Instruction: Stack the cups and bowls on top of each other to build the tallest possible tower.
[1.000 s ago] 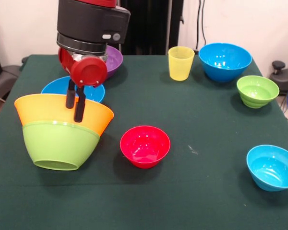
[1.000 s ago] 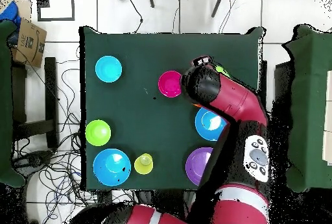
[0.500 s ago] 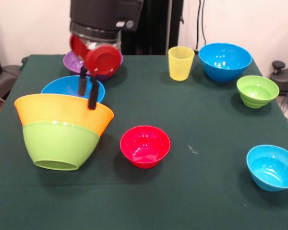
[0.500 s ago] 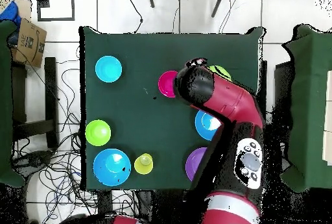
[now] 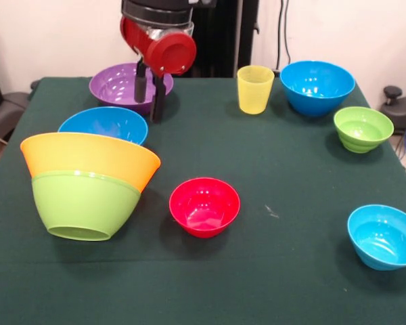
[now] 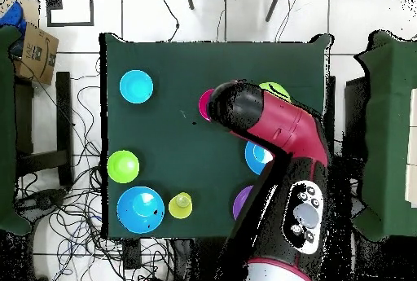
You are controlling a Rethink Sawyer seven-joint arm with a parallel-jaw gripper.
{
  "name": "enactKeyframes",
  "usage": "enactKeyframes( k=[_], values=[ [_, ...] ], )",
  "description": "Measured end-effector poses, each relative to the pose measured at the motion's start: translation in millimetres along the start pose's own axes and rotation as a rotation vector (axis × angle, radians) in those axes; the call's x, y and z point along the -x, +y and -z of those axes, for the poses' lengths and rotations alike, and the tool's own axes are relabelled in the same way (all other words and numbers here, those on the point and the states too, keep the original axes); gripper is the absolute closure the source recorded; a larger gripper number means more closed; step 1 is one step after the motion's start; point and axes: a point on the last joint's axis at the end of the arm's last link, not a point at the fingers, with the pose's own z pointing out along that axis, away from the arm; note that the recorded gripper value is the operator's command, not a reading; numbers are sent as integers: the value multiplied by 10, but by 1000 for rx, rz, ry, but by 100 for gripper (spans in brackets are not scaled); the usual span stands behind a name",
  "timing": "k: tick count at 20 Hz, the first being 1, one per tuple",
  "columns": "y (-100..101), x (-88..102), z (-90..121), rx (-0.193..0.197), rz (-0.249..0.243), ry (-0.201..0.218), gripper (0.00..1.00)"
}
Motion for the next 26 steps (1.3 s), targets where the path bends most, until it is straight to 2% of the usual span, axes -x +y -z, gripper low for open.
enactKeyframes(
  k=[5,10,17,26],
  values=[
    [0,20,68,2,-2,-4,0],
    [-33,30,16,-8,-5,-1,0],
    [-125,72,-218,-31,-14,6,0],
    [-231,179,-522,-41,-27,-13,0]
  ],
)
